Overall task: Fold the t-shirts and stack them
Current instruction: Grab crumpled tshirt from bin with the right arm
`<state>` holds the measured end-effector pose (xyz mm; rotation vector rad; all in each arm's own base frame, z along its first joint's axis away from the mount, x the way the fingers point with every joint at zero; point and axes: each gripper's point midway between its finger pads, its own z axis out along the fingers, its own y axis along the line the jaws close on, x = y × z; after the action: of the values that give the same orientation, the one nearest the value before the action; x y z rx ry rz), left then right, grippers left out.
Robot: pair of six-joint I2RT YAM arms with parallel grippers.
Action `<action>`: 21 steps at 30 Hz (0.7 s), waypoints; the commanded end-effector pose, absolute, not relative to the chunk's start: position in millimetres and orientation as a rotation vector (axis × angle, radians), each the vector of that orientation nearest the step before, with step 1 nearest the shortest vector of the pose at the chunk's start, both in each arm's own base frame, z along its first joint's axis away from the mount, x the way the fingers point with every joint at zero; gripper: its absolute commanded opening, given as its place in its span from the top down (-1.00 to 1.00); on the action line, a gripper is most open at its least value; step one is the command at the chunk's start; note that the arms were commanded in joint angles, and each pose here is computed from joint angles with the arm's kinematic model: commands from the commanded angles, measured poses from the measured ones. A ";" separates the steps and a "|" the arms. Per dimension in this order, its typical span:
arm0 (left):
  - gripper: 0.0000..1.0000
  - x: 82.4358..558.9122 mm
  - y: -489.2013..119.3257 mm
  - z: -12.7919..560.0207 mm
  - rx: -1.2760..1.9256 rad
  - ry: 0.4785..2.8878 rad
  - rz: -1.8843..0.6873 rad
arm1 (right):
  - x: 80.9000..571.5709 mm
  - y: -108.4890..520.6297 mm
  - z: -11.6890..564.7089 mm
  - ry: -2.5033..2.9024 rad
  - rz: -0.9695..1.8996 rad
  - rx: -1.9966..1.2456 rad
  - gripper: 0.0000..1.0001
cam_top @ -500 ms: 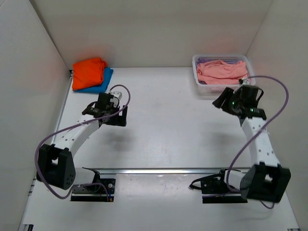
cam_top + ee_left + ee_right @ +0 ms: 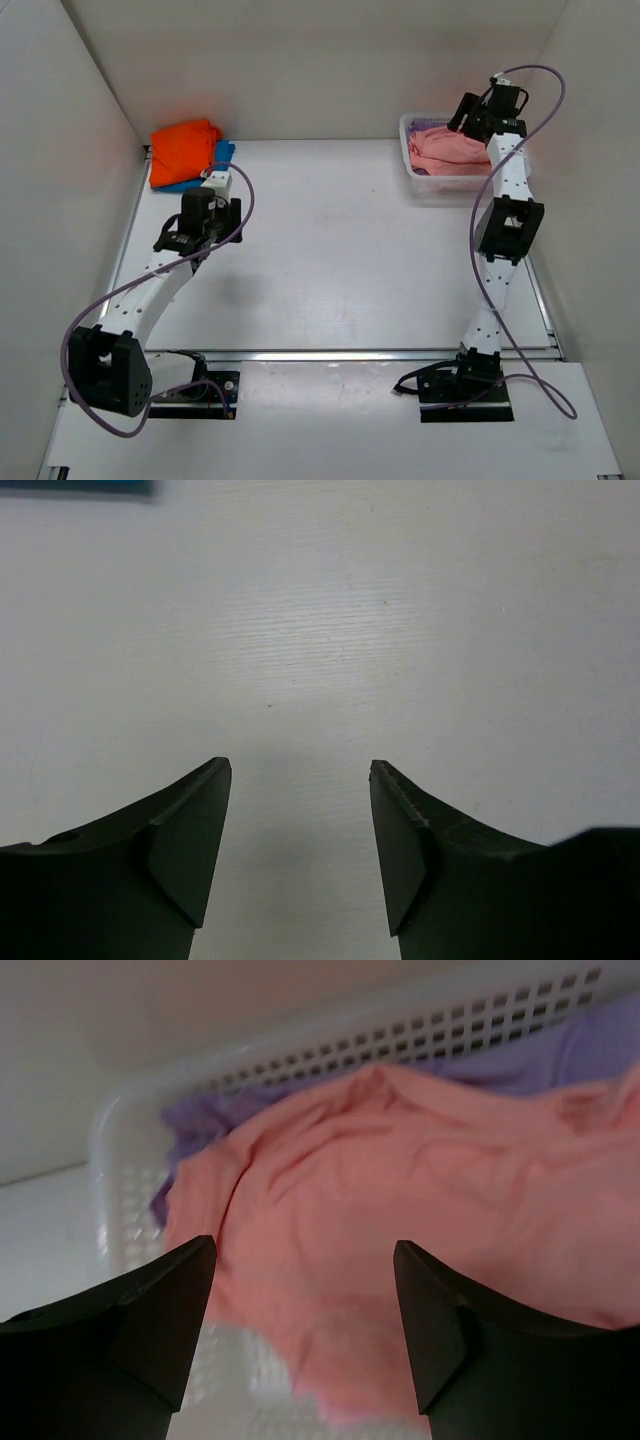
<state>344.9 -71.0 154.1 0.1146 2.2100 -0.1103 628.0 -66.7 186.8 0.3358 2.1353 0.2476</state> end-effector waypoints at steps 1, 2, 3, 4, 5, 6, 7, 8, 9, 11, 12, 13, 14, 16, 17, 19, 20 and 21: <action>-0.40 360.7 -65.4 178.9 0.110 2.122 -0.062 | 661.5 -89.9 144.7 2.158 0.201 0.349 -0.40; -0.37 361.5 -63.9 175.2 0.117 2.135 -0.041 | 668.3 -93.1 130.6 2.154 0.233 0.382 -0.40; -0.37 362.8 -60.6 172.5 0.121 2.142 -0.017 | 670.9 -88.0 116.4 2.164 0.280 0.405 -0.41; -0.37 361.1 -62.0 168.9 0.117 2.154 -0.023 | 670.3 -89.0 99.5 2.183 0.298 0.411 -0.40; -0.37 361.3 -62.8 165.3 0.122 2.157 -0.025 | 670.1 -89.3 91.2 2.188 0.314 0.435 -0.41; -0.39 362.5 -63.1 162.7 0.113 2.158 -0.032 | 668.0 -85.5 83.3 2.200 0.335 0.446 -0.42; -0.42 359.9 -63.3 155.6 0.119 2.175 -0.036 | 668.4 -84.2 75.6 2.202 0.345 0.446 -0.41; -0.42 361.0 -66.1 157.5 0.124 2.166 -0.048 | 667.6 -79.8 68.5 2.213 0.350 0.445 -0.41; -0.41 359.0 -67.8 154.4 0.120 2.172 -0.053 | 668.0 -75.0 67.6 2.219 0.351 0.435 -0.34; -0.38 358.1 -68.4 152.8 0.115 2.175 -0.059 | 667.0 -71.3 60.8 2.239 0.345 0.441 0.67; -0.38 359.4 -69.5 152.5 0.110 2.175 -0.066 | 666.7 -72.8 61.3 2.247 0.319 0.434 0.93; -0.37 360.1 -69.5 153.1 0.104 2.170 -0.073 | 668.6 -69.5 72.6 2.238 0.297 0.413 0.98; -0.36 359.4 -71.4 153.3 0.108 2.170 -0.080 | 670.1 -64.8 83.4 2.228 0.284 0.391 1.00; -0.36 358.3 -74.6 154.2 0.109 2.168 -0.099 | 675.6 -68.7 114.4 2.169 0.246 0.372 1.00; -0.35 360.5 -75.5 156.7 0.108 2.154 -0.096 | 677.5 -67.3 133.3 2.136 0.249 0.356 1.00; -0.33 356.5 -78.4 156.4 0.106 2.153 -0.107 | 674.4 -70.2 188.3 2.049 0.262 0.345 1.00; -0.33 357.5 -81.0 161.2 0.110 2.140 -0.117 | 672.0 -65.6 205.0 2.028 0.278 0.336 1.00; -0.31 355.1 -82.3 163.1 0.101 2.135 -0.129 | 664.1 -65.3 244.6 1.972 0.286 0.321 1.00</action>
<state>356.2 -73.4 146.4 0.1110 2.1948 -0.0803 673.2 -76.8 116.9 0.4024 2.1647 0.2615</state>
